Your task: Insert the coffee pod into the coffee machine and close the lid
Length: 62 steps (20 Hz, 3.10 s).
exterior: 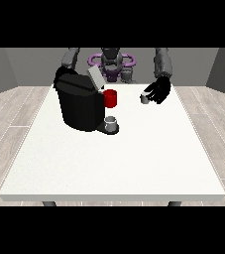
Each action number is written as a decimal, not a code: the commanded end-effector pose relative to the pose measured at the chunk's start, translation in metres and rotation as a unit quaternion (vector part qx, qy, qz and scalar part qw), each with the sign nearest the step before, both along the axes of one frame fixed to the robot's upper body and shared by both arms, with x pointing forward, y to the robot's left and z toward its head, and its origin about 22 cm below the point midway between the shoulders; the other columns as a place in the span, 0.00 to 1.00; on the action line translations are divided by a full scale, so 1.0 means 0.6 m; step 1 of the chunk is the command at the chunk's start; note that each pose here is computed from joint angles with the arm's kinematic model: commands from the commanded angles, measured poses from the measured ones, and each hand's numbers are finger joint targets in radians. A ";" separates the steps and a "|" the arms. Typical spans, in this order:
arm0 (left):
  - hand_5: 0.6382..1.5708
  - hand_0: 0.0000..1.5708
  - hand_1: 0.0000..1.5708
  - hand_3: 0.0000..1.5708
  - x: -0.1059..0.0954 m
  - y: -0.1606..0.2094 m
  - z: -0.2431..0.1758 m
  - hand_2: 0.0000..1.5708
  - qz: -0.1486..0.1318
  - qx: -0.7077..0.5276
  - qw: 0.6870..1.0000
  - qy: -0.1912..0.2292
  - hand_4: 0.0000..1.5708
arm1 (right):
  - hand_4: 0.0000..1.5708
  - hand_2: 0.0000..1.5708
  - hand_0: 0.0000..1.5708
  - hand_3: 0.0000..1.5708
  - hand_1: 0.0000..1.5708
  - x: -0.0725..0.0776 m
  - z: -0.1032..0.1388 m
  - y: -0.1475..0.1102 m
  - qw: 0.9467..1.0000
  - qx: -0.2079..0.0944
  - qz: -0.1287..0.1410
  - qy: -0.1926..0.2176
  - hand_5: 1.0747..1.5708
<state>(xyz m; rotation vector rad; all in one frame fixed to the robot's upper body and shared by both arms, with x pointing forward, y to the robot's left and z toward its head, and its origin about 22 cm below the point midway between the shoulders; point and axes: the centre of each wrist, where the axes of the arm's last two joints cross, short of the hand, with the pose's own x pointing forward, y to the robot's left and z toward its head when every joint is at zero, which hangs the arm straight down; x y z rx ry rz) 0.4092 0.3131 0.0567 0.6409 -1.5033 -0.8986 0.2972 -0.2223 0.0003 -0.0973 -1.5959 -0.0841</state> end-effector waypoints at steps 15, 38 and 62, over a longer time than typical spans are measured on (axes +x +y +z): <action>1.00 0.64 0.64 0.78 0.055 -0.068 0.135 0.76 -0.024 0.001 0.998 -0.057 0.35 | 0.32 0.00 0.00 0.00 0.00 0.023 0.025 0.026 0.999 0.015 0.028 -0.028 1.00; 1.00 0.82 0.82 0.78 0.086 -0.085 0.282 0.84 0.002 -0.007 0.996 -0.093 0.32 | 0.31 0.00 0.00 0.00 0.00 0.019 0.038 0.027 0.998 -0.018 0.028 -0.059 1.00; 1.00 0.78 0.78 0.76 0.091 -0.129 0.250 0.81 -0.025 -0.002 0.997 -0.075 0.31 | 0.28 0.00 0.00 0.00 0.00 0.031 0.048 -0.008 0.998 0.003 0.004 -0.058 1.00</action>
